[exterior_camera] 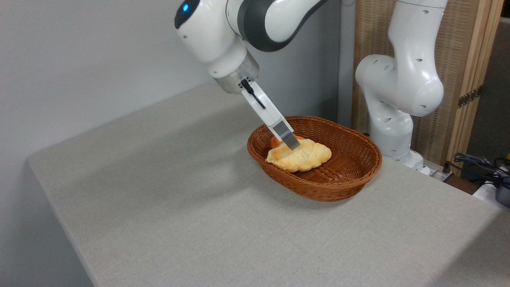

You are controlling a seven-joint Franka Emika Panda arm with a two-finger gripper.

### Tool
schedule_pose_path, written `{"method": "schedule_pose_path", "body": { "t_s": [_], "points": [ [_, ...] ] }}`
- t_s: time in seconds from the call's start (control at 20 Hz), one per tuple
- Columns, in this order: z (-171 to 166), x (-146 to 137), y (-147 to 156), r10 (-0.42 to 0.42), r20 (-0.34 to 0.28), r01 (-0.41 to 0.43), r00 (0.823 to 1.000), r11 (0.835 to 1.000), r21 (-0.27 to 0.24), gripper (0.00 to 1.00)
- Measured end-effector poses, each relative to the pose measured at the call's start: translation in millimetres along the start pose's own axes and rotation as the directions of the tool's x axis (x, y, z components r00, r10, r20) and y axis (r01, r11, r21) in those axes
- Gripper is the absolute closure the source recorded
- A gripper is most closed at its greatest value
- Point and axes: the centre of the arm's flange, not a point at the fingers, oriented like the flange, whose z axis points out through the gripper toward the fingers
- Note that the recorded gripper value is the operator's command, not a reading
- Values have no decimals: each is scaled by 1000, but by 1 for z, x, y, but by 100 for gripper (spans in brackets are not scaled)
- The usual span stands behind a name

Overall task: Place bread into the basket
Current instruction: 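Lower the pastry into the basket and release it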

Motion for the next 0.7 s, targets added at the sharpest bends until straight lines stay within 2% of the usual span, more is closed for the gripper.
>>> {"method": "schedule_pose_path", "body": {
  "t_s": [0.15, 0.3, 0.4, 0.55, 0.7],
  "points": [
    [-48, 2, 1, 9, -88, 1, 996, 993, 120, 0],
    [-102, 0, 10, 32, -173, 11, 984, 971, 239, 0],
    [-133, -4, 17, 20, -225, 48, 974, 956, 291, 0],
    [-169, -6, 22, -62, -343, 187, 937, 919, 346, 0],
    [-182, 1, 12, -120, -438, 297, 891, 884, 362, 0]
  ]
}}
